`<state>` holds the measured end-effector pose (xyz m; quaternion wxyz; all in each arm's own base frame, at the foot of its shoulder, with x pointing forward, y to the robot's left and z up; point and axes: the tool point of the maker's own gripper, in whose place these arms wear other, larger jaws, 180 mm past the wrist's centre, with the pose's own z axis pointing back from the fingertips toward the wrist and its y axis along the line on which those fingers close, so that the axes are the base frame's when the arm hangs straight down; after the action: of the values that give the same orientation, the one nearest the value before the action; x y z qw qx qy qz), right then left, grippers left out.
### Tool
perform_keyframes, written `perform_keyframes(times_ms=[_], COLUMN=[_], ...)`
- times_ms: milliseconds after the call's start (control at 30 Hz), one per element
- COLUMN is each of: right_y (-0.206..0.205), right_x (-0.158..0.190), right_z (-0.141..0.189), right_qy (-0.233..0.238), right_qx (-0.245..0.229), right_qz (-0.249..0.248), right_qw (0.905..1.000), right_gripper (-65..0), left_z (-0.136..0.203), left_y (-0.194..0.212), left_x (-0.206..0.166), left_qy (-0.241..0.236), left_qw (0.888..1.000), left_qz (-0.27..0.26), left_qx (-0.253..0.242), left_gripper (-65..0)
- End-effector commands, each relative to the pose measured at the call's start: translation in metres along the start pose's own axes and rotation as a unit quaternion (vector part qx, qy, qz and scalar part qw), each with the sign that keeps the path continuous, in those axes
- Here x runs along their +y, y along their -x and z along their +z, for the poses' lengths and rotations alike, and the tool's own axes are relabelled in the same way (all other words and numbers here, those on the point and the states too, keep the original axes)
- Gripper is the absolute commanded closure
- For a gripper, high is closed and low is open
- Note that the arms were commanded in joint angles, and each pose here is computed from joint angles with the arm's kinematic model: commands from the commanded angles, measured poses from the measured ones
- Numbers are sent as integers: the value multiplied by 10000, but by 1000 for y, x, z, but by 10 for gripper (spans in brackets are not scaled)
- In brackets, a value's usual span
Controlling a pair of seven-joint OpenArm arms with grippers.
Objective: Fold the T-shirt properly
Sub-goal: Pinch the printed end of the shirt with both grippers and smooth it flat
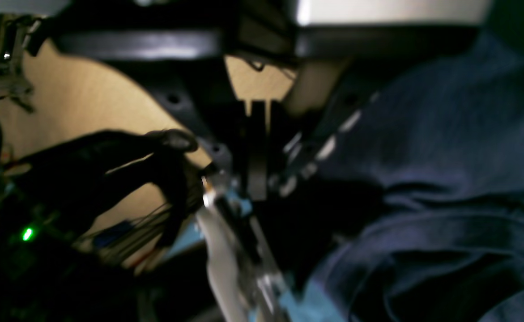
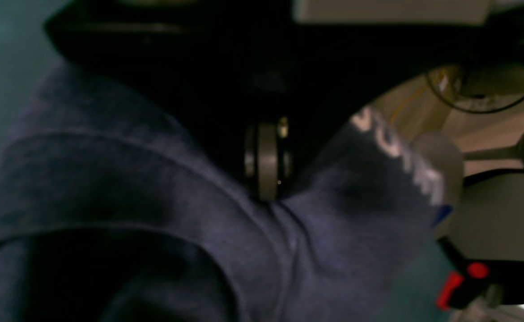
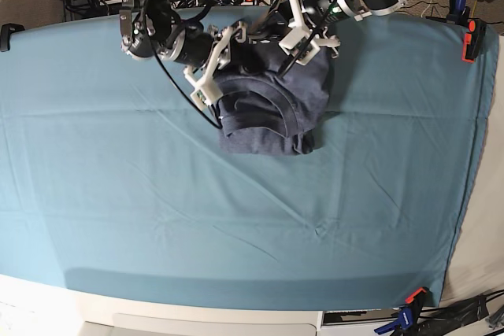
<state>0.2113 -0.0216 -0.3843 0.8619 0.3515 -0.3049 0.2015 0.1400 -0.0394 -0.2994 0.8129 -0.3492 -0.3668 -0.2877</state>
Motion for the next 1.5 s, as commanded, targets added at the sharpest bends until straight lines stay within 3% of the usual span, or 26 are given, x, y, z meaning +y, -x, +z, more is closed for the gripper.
perform_keyframes(times_ms=[0,100,267,367,533,967,1300,1467], right_y=[-7,-11,-10,-8,-6,3,6,-5], right_x=[-4,-5,3,12,8,-10,-32,-54], right_z=[2,2,2,2,6,20,33,46], right_qy=[89,92,-139,-378,-370,-161,196,492], right_qx=[-39,-78,-29,26,86,335,617,683], right_qz=[97,134,-3,-118,-88,87,397,722], right_qw=[9999,9998,9999,9992,9992,9993,9971,9938], right_gripper=[0,0,0,0,0,0,0,0], left_z=[2,2,4,10,22,10,24,47], left_y=[-9,-6,3,12,22,87,108,119], left_x=[-3,3,27,47,75,76,90,112], left_qy=[29,-134,-792,-1334,-2137,-1997,-2186,-2464], left_qw=[9998,9998,9968,9902,9740,9682,9556,9409], left_qz=[-22,-12,-54,-172,-285,236,-59,-418], left_qx=[-192,-118,134,386,697,1488,1975,2286], left_gripper=[0,0,0,0,0,0,0,0])
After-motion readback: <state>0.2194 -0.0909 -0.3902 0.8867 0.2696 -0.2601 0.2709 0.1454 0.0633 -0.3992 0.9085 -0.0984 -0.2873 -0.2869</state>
